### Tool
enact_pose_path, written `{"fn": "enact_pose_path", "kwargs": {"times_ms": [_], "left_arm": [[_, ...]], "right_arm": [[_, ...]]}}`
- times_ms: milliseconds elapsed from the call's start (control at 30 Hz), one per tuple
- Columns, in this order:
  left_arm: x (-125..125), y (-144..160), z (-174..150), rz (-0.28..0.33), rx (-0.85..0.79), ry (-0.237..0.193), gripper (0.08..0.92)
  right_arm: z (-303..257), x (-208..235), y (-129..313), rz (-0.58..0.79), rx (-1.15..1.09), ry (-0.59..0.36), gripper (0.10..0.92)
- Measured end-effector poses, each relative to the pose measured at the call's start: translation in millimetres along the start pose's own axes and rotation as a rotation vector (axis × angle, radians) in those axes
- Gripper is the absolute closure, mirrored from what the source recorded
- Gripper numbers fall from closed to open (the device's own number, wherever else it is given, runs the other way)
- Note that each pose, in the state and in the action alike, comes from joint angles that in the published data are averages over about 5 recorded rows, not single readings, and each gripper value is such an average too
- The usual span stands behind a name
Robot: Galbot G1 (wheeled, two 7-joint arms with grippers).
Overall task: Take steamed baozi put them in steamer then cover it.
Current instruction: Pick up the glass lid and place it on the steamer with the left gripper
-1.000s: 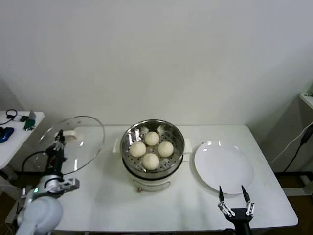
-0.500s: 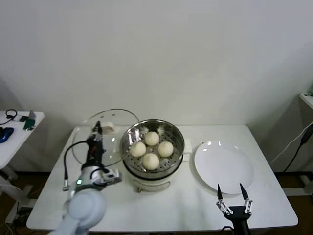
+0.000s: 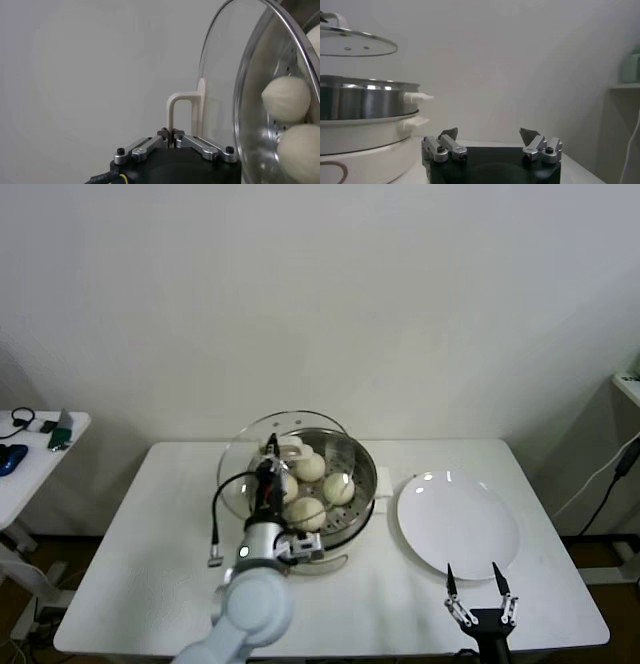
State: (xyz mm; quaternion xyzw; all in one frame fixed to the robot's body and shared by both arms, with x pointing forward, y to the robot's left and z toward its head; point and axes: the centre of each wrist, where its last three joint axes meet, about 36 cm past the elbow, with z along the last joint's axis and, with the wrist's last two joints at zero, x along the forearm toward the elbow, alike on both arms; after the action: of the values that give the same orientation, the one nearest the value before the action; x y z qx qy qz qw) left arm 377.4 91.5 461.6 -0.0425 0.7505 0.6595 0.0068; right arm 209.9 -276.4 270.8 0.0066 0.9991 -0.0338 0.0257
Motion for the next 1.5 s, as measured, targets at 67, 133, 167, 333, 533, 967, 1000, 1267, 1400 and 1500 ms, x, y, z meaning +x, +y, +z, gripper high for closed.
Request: {"fn": "enact_pose_path", "kwargs": {"times_ms": [67,133,167,333,533,967,1000,1267,1400,1500], "left_arm": [[-3,-3,-8,0.002,-0.004,-0.01,0.866],[-5,-7,-15,0.002,-0.011,-0.018,0.866],[-7,-9,-18,0.003,-0.016,-0.022,0.866],[-11,-19,-27,0.008,-0.045,-0.03,0.866],[-12,-33,-34,0.026,-0.074,-0.031,0.866],[-11,-51,-41,0.06,-0.109,-0.033,0.866],[-11,-52,-41,0.061,-0.111,-0.032,0.866],[-17,-58,-41,0.054,-0.123,-0.024,0.866],[-17,-60,-41,0.057,-0.123,-0.023,0.866],[-17,-61,-42,0.06,-0.122,-0.021,0.866]], "right_arm": [[1,1,-1,0.003,0.0,0.0,0.2],[1,1,-1,0.005,0.0,-0.001,0.2],[1,1,-1,0.006,0.0,-0.001,0.2],[3,3,-1,0.014,-0.002,-0.002,0.2],[5,5,0,0.018,-0.005,0.0,0.2],[10,6,-1,0.026,-0.004,0.004,0.2],[11,6,-1,0.026,-0.005,0.004,0.2],[11,5,0,0.026,-0.007,0.0,0.2],[10,5,0,0.026,-0.007,-0.001,0.2],[10,5,0,0.027,-0.006,-0.002,0.2]]}}
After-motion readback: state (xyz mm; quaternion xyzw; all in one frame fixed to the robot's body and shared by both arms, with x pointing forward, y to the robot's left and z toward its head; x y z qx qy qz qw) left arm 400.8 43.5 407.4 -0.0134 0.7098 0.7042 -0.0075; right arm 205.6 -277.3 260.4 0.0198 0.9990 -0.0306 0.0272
